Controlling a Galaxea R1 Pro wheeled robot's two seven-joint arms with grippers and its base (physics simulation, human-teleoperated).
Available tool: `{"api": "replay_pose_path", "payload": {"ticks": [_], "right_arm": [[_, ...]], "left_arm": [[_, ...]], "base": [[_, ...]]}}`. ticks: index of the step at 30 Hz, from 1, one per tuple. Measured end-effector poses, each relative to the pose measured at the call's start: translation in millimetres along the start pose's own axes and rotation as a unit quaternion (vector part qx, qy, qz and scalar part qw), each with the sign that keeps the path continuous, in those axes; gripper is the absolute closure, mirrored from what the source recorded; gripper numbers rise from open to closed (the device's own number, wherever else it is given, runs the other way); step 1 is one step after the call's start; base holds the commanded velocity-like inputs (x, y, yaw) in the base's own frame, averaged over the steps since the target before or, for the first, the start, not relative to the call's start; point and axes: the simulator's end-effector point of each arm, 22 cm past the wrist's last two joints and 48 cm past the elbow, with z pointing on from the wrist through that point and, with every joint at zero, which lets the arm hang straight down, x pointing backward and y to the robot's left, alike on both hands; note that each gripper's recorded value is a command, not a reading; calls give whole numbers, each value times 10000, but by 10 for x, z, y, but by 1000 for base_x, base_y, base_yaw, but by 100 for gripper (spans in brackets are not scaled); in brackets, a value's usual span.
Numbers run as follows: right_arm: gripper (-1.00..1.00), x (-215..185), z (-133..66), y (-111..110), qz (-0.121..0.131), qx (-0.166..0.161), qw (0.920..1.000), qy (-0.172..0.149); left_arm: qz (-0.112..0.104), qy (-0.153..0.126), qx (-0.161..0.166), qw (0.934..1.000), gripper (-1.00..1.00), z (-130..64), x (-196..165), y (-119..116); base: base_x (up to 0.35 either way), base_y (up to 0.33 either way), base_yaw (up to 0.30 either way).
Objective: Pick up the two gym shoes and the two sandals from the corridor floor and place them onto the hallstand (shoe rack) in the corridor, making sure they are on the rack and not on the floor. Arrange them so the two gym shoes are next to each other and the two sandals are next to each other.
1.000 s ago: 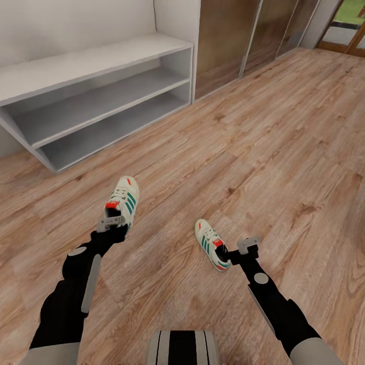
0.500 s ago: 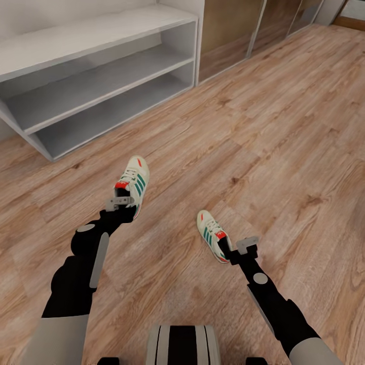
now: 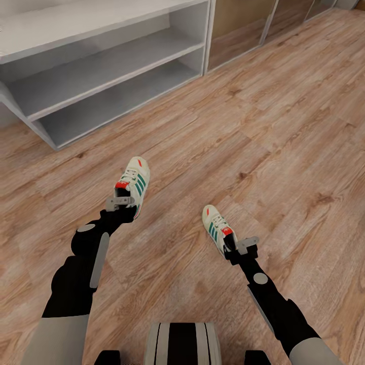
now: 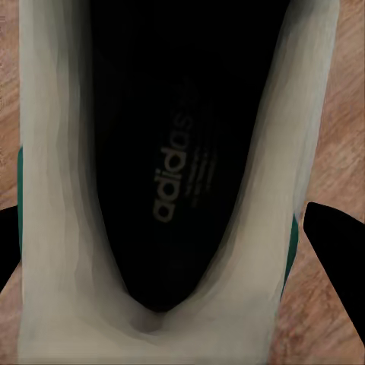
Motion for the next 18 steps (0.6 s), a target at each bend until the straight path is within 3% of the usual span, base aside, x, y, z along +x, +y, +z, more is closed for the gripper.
{"api": "replay_pose_path", "payload": {"ticks": [11, 18], "right_arm": [[-100, 261, 79, 80, 2, -69, 9998, 206], [-100, 306, 91, 83, 0, -72, 9997, 240]], "left_arm": [[-8, 229, -22, 9997, 100, 157, 268, 32], [-11, 267, -25, 9996, 100, 181, 313, 37]], "base": [[0, 0, 124], [0, 0, 22]]}}
